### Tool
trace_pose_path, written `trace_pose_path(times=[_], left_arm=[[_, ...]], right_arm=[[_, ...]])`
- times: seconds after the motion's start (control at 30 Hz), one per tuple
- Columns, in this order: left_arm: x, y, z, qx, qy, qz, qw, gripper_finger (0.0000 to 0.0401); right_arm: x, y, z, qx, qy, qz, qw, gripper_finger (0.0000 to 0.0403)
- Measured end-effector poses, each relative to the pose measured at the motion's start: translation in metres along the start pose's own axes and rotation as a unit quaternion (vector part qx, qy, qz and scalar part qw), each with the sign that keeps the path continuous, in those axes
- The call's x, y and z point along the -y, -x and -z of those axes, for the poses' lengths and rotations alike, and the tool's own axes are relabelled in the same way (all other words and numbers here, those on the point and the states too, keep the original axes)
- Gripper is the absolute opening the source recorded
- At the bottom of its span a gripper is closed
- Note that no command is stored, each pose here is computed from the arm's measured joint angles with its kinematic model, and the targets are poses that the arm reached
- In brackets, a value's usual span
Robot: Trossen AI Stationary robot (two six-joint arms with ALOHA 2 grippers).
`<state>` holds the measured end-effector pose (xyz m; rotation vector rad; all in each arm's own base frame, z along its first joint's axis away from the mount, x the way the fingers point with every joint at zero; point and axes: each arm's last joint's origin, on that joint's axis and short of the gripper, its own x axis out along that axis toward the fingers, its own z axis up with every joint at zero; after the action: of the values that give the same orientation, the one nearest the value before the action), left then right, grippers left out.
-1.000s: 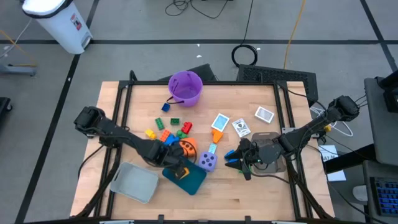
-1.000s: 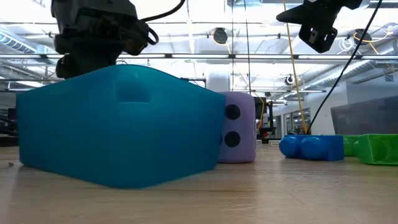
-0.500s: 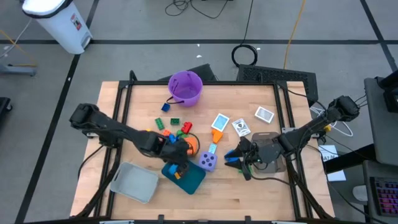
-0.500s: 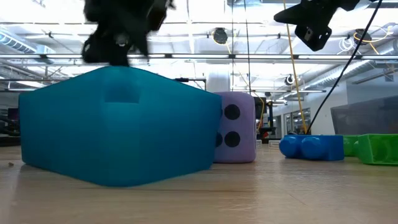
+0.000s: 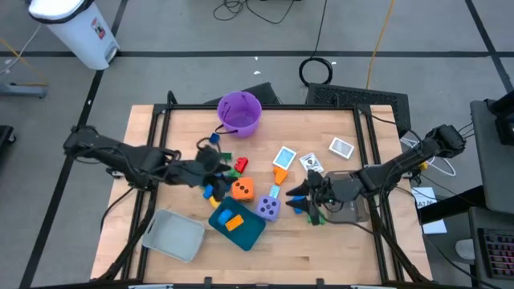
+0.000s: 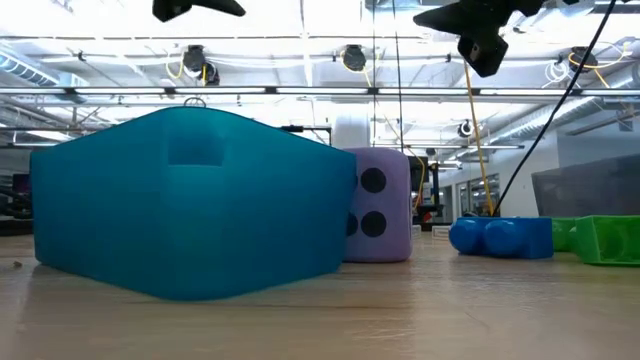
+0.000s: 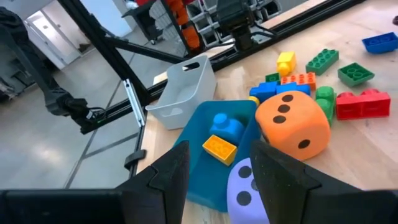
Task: Pick & Place Toys
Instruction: Put the dark blue game piece into the blue bin
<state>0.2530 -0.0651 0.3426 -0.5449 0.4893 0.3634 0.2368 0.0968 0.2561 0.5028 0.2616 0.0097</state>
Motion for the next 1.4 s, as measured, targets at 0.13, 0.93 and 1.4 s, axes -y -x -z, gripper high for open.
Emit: trace_pose_path(times=[0.13, 0.93, 1.4], left_arm=[[-0.011, 0.006, -0.001, -0.007, 0.004, -0.036, 0.999, 0.0241], [-0.108, -0.010, 0.009, -0.129, 0.106, -0.344, 0.924, 0.0241], [-0.174, -0.046, 0.000, -0.137, 0.077, -0.306, 0.939, 0.0241]], right_arm=[[0.001, -0.001, -0.001, 0.002, 0.005, 0.003, 1.000, 0.0160], [0.024, -0.007, -0.016, 0.035, 0.019, 0.059, 0.997, 0.0160], [0.029, -0.008, -0.020, 0.041, 0.010, 0.070, 0.997, 0.0160]])
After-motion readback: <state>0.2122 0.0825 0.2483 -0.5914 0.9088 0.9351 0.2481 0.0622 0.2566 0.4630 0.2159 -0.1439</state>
